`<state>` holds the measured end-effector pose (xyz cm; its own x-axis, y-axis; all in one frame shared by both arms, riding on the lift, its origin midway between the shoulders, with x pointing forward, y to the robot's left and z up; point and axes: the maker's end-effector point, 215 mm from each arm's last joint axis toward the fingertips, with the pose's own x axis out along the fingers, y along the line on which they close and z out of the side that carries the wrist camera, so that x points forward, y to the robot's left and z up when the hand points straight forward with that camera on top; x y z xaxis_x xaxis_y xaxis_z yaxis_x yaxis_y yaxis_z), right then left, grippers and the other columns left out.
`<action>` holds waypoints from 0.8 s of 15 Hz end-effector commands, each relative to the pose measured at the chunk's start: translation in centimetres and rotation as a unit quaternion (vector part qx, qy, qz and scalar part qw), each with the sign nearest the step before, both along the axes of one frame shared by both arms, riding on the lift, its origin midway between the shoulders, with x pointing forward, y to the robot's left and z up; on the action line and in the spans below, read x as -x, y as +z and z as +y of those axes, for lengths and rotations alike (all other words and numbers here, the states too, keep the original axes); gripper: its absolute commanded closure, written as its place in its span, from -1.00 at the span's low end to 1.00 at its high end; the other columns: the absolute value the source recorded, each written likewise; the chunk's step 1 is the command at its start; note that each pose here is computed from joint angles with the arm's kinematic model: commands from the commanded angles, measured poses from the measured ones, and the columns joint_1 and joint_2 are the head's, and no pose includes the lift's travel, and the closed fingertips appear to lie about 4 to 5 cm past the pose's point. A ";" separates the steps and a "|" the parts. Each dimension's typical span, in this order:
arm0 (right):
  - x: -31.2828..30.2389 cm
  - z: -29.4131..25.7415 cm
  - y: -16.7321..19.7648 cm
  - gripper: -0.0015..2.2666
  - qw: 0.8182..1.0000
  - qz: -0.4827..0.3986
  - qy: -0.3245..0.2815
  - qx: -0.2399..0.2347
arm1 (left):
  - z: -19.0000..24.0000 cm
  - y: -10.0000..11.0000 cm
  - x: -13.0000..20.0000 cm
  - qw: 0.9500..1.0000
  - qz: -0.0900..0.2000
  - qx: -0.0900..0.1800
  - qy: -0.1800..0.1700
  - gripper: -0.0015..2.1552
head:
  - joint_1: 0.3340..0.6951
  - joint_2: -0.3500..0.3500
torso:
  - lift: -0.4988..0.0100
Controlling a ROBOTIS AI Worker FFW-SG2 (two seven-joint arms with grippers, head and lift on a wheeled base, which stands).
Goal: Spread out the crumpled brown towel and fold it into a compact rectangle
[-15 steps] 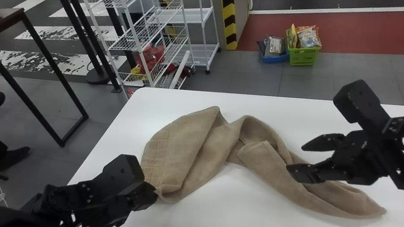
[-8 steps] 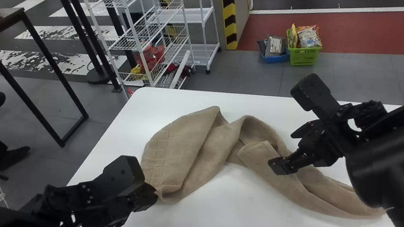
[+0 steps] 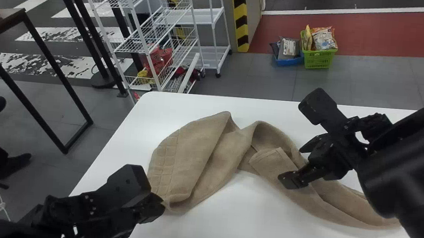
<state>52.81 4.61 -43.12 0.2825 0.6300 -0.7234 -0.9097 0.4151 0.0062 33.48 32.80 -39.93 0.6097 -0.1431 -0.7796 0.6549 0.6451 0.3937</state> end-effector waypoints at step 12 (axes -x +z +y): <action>0.2 3.6 0.4 -0.90 0.995 -0.079 0.057 -0.005 | 0.2 0.0 0.6 1.000 0.002 -0.003 0.001 0.66 | 1.00 1.00 | 0.46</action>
<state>52.87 7.97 -42.23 0.3261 0.6708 -0.6661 -0.9371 0.3222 -0.1344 32.92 33.02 -39.93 0.6064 -0.1373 -0.7832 0.6547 0.6451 0.3938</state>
